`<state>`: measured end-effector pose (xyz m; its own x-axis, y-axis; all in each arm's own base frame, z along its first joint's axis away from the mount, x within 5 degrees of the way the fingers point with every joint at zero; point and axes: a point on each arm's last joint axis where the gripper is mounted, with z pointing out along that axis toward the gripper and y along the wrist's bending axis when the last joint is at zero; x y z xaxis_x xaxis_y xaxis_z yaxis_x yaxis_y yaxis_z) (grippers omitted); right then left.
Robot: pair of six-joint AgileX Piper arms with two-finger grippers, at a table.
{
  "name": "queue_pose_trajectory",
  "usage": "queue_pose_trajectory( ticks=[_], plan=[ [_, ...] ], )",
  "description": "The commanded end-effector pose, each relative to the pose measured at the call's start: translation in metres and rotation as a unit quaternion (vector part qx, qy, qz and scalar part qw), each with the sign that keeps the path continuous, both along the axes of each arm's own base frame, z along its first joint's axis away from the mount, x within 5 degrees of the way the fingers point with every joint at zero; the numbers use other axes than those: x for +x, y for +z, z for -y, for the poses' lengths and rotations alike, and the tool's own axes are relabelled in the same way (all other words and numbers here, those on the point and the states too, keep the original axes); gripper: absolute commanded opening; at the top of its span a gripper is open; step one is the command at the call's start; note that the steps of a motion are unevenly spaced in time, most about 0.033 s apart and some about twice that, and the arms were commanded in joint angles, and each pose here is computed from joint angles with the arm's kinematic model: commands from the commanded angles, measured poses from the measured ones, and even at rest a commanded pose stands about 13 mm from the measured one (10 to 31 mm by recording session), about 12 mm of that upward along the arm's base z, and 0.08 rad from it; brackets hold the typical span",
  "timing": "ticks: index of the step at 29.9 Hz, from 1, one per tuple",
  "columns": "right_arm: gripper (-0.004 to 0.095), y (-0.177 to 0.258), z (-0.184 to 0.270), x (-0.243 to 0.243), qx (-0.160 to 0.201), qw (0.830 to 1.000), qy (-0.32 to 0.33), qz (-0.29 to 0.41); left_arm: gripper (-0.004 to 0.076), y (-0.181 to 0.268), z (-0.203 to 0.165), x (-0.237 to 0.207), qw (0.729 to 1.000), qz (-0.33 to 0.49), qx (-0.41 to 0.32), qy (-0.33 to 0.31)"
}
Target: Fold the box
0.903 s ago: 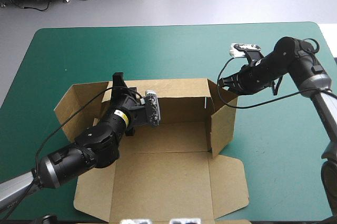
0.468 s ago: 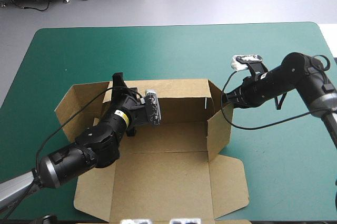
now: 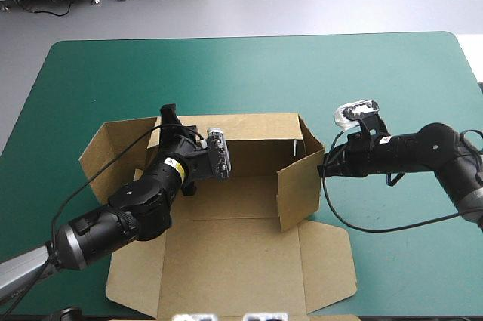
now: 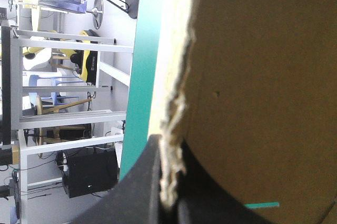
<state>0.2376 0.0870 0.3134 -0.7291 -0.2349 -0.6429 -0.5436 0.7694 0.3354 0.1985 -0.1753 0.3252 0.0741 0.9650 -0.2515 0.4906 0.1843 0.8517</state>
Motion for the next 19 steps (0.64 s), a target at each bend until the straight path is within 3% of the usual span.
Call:
queue_pose_trajectory(
  ticks=[1,6,9,15,19],
  plan=[
    [-0.002,0.012,-0.003,-0.008,0.032,0.998,0.024,0.058,-0.0006,0.016,0.0,-0.002,0.999,0.022,-0.031,-0.008],
    [0.0028,0.011,0.0,-0.012,0.001,0.996,0.049,0.071,-0.0006,0.016,0.0,-0.002,0.999,0.02,-0.034,-0.007],
    [0.0172,0.01,0.0,-0.018,-0.009,0.996,0.067,0.056,-0.0006,0.016,0.0,-0.002,0.999,0.02,-0.034,-0.007],
    [0.0603,0.012,-0.003,-0.018,0.014,0.996,0.066,0.05,-0.0006,0.016,0.0,-0.003,0.999,0.019,-0.034,-0.007],
    [0.0642,0.014,-0.005,-0.02,0.03,0.995,0.079,0.049,-0.0006,0.016,0.0,-0.003,0.999,0.019,-0.034,-0.007]
  ],
)
